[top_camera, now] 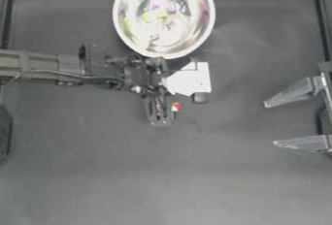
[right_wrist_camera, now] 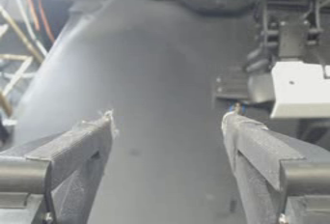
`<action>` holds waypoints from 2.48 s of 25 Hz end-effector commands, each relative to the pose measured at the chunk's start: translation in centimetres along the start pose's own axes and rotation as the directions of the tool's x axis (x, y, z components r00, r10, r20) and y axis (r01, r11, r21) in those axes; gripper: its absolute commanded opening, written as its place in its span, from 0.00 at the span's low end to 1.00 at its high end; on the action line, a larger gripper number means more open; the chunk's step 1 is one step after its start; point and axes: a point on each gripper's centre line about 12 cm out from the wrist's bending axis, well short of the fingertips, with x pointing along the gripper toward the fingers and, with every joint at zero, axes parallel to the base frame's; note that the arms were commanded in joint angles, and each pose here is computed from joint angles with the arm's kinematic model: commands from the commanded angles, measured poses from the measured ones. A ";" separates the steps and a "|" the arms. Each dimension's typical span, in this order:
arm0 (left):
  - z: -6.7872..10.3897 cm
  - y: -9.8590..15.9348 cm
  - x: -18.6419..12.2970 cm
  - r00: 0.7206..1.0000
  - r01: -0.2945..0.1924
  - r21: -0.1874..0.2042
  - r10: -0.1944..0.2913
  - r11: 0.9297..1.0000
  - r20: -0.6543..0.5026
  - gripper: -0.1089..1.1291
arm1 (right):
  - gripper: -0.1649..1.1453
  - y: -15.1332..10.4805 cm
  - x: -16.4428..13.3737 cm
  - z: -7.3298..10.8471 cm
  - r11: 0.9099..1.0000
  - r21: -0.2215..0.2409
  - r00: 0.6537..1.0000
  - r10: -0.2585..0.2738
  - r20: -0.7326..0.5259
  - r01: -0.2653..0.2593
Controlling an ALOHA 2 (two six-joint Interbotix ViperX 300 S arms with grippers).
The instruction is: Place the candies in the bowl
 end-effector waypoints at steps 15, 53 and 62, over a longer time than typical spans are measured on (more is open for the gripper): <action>0.8 0.8 -0.4 1.000 -0.007 -0.013 0.007 1.000 0.025 0.90 | 0.87 0.0 0.0 0.2 1.000 -0.002 0.999 -0.001 0.035 0.001; 3.2 0.7 -9.3 0.971 0.068 0.023 -0.071 0.997 0.229 0.29 | 0.87 -1.5 -0.7 -0.1 0.997 0.030 0.996 -0.075 0.047 0.073; 3.2 4.6 -13.2 0.953 -0.027 -0.002 0.026 1.000 0.301 0.29 | 0.87 -2.8 -1.1 -0.8 0.989 0.063 0.989 -0.140 0.043 0.137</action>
